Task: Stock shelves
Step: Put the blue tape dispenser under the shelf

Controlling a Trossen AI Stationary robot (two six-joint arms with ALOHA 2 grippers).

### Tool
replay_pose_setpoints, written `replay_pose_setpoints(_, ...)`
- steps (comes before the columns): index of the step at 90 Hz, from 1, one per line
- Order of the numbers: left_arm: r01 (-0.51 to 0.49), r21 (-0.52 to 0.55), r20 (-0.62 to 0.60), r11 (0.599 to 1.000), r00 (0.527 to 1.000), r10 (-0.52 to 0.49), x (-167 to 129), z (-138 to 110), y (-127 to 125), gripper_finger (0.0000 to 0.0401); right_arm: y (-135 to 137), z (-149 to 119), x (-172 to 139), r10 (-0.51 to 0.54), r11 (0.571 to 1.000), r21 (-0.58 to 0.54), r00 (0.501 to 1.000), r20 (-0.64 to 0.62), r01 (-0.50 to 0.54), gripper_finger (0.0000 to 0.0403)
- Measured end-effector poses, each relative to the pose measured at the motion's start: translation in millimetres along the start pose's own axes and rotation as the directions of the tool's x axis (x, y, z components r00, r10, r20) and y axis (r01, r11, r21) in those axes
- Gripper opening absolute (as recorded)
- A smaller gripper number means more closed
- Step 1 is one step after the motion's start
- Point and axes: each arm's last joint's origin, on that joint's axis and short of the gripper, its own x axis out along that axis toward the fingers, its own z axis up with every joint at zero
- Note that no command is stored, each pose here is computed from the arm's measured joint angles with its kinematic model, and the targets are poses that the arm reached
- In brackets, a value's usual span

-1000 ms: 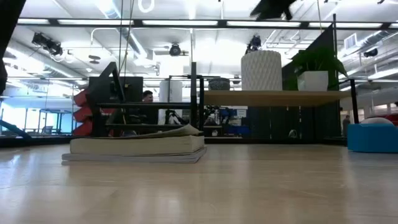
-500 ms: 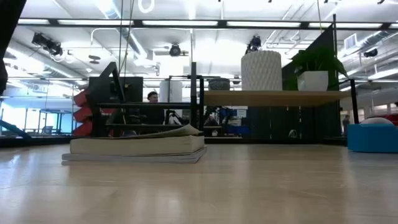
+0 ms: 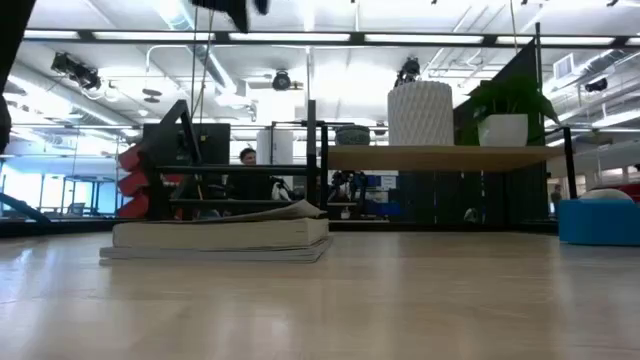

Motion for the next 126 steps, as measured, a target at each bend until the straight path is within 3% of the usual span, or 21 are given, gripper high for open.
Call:
replay_pose_setpoints(24,-0.039,-0.051,-0.097,0.998,0.995,0.034,7,-35,31,0.0183,0,-7,-9,0.024,0.994,0.110,0.997,-0.073,-0.016,0.0128)
replay_pose_setpoints(36,-0.050,-0.100,-0.105,0.994,0.994,0.039,6,-56,49,0.0183,-5,-15,-16,-0.038,0.979,0.195,0.992,-0.123,0.061,0.0124)
replay_pose_setpoints(45,-0.038,-0.134,-0.093,0.990,0.995,0.026,8,-64,56,0.0183,-6,-23,-16,-0.042,0.944,0.311,0.976,-0.215,0.109,0.0122)
replay_pose_setpoints(54,0.003,-0.139,-0.060,0.990,0.998,-0.011,12,-64,55,0.0183,-8,-33,-11,-0.072,0.932,0.315,0.944,-0.323,0.179,0.0124)
replay_pose_setpoints(64,0.063,-0.135,-0.010,0.989,0.998,-0.065,14,-59,48,0.0183,-17,-52,-4,-0.121,0.910,0.268,0.822,-0.557,0.316,0.0139)
replay_pose_setpoints(81,0.174,-0.099,0.139,0.980,0.977,-0.160,13,-48,34,0.0183,-25,-76,10,-0.133,0.911,0.096,0.506,-0.852,0.401,0.0202)
replay_pose_setpoints(90,0.200,-0.079,0.190,0.977,0.965,-0.182,12,-45,31,0.0183,-29,-82,32,-0.150,0.931,0.029,0.454,-0.878,0.364,0.0247)
replay_pose_setpoints(99,0.201,-0.062,0.202,0.978,0.962,-0.185,11,-44,31,0.0183,-38,-93,55,-0.209,0.929,-0.072,0.352,-0.912,0.364,0.0284)
replay_pose_setpoints(119,0.201,-0.053,0.198,0.978,0.962,-0.187,11,-45,29,0.0183,-73,-119,100,-0.311,0.885,-0.237,0.130,-0.941,0.401,0.0330)
replay_pose_setpoints(126,0.201,-0.050,0.197,0.978,0.962,-0.188,11,-46,28,0.0183,-83,-121,108,-0.373,0.859,-0.310,0.084,-0.924,0.408,0.0334)
